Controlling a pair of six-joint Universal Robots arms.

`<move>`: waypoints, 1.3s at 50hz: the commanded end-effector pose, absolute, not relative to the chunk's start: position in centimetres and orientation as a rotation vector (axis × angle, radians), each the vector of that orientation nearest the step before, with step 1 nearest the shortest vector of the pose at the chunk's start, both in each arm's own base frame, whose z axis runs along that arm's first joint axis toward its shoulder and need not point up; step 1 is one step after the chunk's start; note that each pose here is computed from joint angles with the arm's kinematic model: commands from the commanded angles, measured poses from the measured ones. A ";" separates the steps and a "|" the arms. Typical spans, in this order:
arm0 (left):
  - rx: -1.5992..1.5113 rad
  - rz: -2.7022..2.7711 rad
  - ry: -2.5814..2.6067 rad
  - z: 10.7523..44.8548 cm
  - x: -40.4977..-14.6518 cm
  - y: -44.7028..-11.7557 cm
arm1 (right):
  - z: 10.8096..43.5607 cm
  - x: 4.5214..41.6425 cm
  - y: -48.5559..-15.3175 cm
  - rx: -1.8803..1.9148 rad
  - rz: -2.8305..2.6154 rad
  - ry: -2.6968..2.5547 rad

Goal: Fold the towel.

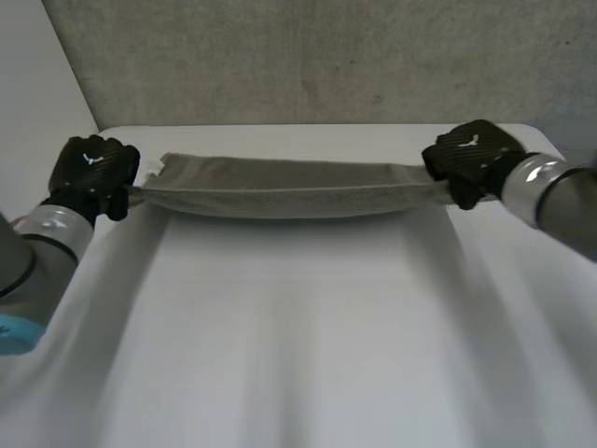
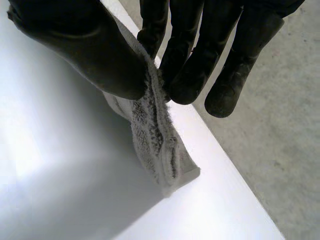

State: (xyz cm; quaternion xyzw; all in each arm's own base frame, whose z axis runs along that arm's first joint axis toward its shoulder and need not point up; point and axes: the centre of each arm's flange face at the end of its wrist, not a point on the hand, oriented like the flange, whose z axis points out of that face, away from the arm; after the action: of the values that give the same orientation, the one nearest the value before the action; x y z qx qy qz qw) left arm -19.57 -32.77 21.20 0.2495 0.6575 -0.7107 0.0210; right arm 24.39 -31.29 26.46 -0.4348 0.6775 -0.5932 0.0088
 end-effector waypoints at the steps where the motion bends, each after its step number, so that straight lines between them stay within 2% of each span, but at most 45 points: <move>1: 0.825 -2.188 2.087 24.0 -19.2 -27.4 | 29.1 21.7 -27.4 -1.375 -1.614 2.271; 6: 0.886 -2.184 2.128 24.4 -18.6 -25.2 | 28.7 20.3 -26.5 -1.501 -1.456 2.315; 10: 0.880 -2.167 2.152 24.0 -17.7 -25.2 | 28.4 20.2 -26.0 -1.598 -1.394 2.290; 14: 0.892 -2.160 2.173 23.5 -17.3 -26.0 | 27.4 20.6 -27.2 -1.635 -1.409 2.260; 18: 0.920 -2.145 2.193 21.7 -18.0 -28.9 | 26.2 21.1 -29.6 -1.649 -1.489 2.242; 20: 0.932 -2.147 2.195 21.2 -18.5 -30.1 | 25.3 22.2 -31.8 -1.664 -1.580 2.208; 23: 0.999 -2.168 2.193 20.1 -20.4 -32.2 | 24.0 23.4 -33.7 -1.665 -1.618 2.218; 24: 1.022 -2.177 2.188 19.6 -21.5 -33.4 | 24.0 23.4 -33.7 -1.665 -1.618 2.218; 25: 1.022 -2.177 2.188 19.6 -21.5 -33.5 | 23.4 24.0 -34.5 -1.671 -1.640 2.222; 27: 1.026 -2.184 2.170 18.5 -23.2 -36.1 | 22.9 24.6 -35.3 -1.675 -1.666 2.225; 30: 1.006 -2.170 2.171 17.7 -23.9 -37.3 | 21.5 25.5 -36.9 -1.678 -1.709 2.227; 35: 0.930 -2.127 2.170 15.4 -25.2 -41.7 | 19.4 26.8 -38.9 -1.641 -1.796 2.224; 43: 0.946 -2.104 2.171 13.0 -26.5 -44.4 | 16.7 27.1 -41.7 -1.584 -1.916 2.289; 50: 0.968 -2.080 2.091 12.0 -26.8 -45.3 | 15.8 27.2 -43.1 -1.564 -1.985 2.297; 56: 0.995 -2.079 2.093 11.9 -27.9 -44.6 | 15.1 27.3 -43.4 -1.561 -1.982 2.309; 60: 1.007 -2.079 2.099 12.2 -28.7 -43.8 | 16.6 28.1 -42.8 -1.548 -2.009 2.270; 64: 0.964 -2.079 2.104 14.3 -28.1 -42.8 | 18.5 28.2 -42.4 -1.493 -2.042 2.245; 65: 0.949 -2.081 2.106 15.1 -27.9 -42.4 | 19.8 28.4 -42.0 -1.443 -2.061 2.225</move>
State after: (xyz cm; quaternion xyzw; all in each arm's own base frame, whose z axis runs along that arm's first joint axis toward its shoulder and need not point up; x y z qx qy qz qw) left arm -28.35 -43.86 12.57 0.3191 0.6724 -0.6677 0.0139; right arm 27.93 -42.89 16.58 -0.4480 0.6624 -0.5859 -0.1313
